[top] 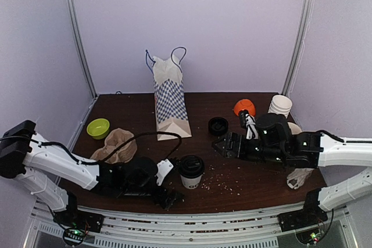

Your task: Pack the takeout coffee

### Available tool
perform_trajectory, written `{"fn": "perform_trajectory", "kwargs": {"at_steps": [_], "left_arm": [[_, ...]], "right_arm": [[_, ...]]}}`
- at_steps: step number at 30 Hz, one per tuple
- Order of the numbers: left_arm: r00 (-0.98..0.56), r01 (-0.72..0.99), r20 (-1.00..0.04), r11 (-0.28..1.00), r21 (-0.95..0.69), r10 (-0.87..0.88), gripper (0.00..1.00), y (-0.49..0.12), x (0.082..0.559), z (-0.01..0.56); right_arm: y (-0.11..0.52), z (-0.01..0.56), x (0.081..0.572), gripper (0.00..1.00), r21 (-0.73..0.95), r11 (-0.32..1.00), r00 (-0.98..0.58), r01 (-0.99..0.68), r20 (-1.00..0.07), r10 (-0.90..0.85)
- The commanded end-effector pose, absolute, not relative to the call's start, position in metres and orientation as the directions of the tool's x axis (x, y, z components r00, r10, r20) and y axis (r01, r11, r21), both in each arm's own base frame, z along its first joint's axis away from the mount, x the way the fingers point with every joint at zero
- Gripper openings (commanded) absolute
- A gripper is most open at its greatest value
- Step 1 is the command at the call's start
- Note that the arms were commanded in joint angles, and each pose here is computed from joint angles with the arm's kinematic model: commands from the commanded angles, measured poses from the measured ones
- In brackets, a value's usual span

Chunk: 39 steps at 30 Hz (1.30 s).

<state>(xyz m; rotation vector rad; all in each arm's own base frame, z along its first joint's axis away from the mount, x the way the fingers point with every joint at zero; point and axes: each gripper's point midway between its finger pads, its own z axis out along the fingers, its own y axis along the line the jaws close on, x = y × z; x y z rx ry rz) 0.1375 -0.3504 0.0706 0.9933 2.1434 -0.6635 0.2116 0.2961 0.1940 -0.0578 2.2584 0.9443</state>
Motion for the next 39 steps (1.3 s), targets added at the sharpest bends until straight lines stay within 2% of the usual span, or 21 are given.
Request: {"fn": "perform_trajectory", "kwargs": {"at_steps": [1,12,19,28,39], "left_arm": [[-0.379,0.821,-0.819,0.566,-0.082,0.432,0.98,-0.37,0.153,0.071],[-0.259,0.828,-0.906,0.56,-0.029,0.336,0.98,-0.402,0.183,0.073],[-0.145,0.875,-0.922,0.481,0.05,0.36,0.94,-0.439,0.192,0.075],[-0.137,0.895,-0.936,0.445,0.023,0.325,0.92,-0.487,0.208,0.057],[-0.113,0.899,-0.963,0.437,0.006,0.245,0.91,-0.509,0.221,0.067]], "right_arm": [[0.282,0.216,0.214,0.97,0.587,0.755,-0.73,-0.292,-0.647,0.22],[0.274,0.225,0.213,0.97,0.573,0.765,-0.717,-0.295,-0.662,0.219],[0.272,0.222,0.214,0.97,0.544,0.781,-0.712,-0.306,-0.676,0.192],[0.258,0.216,0.215,0.97,0.502,0.817,-0.699,-0.283,-0.692,0.182],[0.238,0.206,0.213,0.97,0.462,0.853,-0.698,-0.242,-0.694,0.178]]}}
